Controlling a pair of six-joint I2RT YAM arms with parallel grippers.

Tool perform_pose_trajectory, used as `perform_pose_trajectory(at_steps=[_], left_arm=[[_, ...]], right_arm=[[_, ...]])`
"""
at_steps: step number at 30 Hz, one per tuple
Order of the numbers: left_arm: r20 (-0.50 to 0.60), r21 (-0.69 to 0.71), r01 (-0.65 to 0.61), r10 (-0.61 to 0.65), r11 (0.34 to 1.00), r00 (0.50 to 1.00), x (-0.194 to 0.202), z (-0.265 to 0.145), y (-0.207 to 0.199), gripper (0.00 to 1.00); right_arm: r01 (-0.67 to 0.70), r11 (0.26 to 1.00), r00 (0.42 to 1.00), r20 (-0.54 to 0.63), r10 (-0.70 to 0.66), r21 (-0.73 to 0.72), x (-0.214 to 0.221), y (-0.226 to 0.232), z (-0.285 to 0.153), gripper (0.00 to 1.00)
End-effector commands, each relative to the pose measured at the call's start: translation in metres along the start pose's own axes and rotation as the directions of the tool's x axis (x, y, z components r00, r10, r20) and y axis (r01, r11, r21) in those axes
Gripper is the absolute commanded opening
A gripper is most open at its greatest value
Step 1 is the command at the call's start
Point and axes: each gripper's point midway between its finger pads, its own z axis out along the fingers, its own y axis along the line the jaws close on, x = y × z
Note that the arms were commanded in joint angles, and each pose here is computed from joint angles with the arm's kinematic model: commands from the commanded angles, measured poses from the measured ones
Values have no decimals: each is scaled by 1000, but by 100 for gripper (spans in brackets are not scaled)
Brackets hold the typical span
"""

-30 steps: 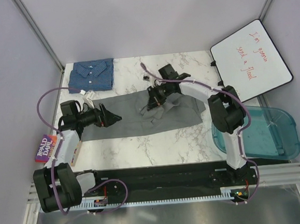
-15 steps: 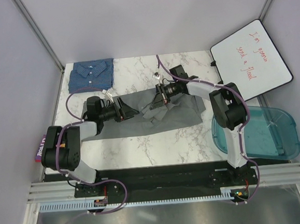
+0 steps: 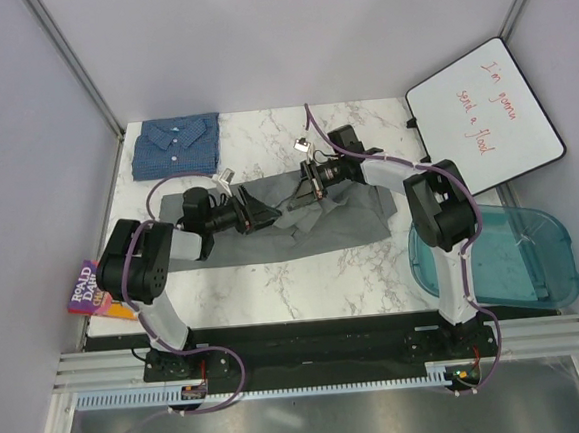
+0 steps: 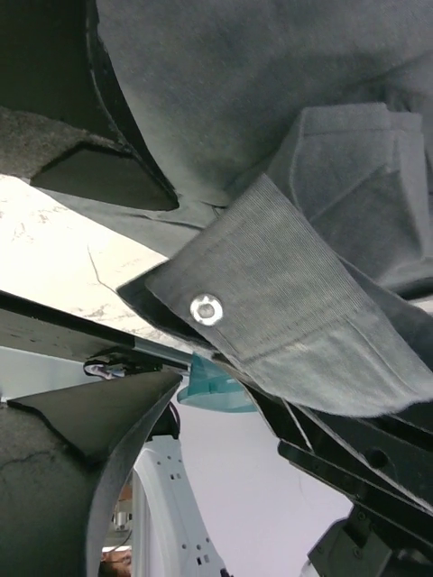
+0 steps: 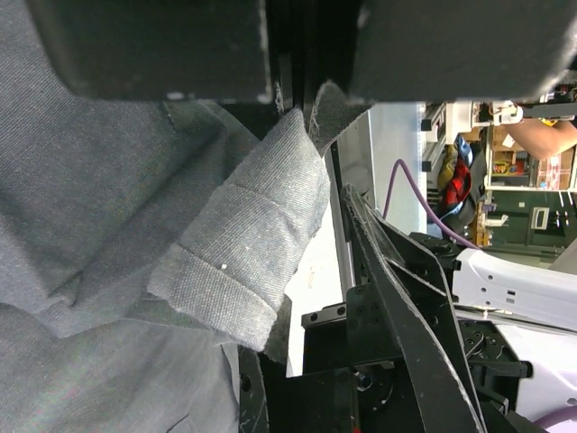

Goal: Fold and stack the long sleeve shirts
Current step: Fold the shirt

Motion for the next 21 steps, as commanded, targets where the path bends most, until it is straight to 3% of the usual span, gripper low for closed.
perform_pose_trajectory(at_steps=[1, 3, 6, 10, 14, 17, 19, 20, 21], left_arm=[[61, 106, -78, 72, 991, 996, -26, 9, -33, 74], [58, 113, -85, 79, 990, 995, -27, 8, -37, 69], [44, 124, -83, 78, 989, 996, -24, 6, -40, 51], [36, 133, -87, 83, 987, 996, -22, 6, -44, 47], [32, 135, -103, 99, 985, 995, -20, 3, -49, 15], [-6, 94, -99, 100, 991, 995, -19, -2, -54, 7], [-68, 63, -167, 171, 984, 983, -21, -2, -57, 2], [-156, -33, -69, 63, 997, 986, -3, -12, -48, 2], [-184, -53, -162, 150, 985, 971, -2, -17, -43, 2]], right_arm=[[29, 999, 1000, 1, -29, -35, 0, 3, 1, 3], [32, 999, 999, 3, -32, -31, 1, 2, 0, 4], [39, 999, 999, 5, -39, -25, -1, 3, 1, 6], [50, 998, 999, 10, -50, -26, -4, 7, 0, 7], [50, 999, 999, 12, -50, -15, -4, 6, -1, 11], [61, 998, 998, 23, -62, 12, -7, 6, -2, 19], [73, 997, 997, 28, -73, 28, -9, 6, -4, 33], [81, 996, 996, 38, -83, 45, -12, 6, -6, 39], [82, 995, 996, 40, -85, 58, -14, 6, -8, 50]])
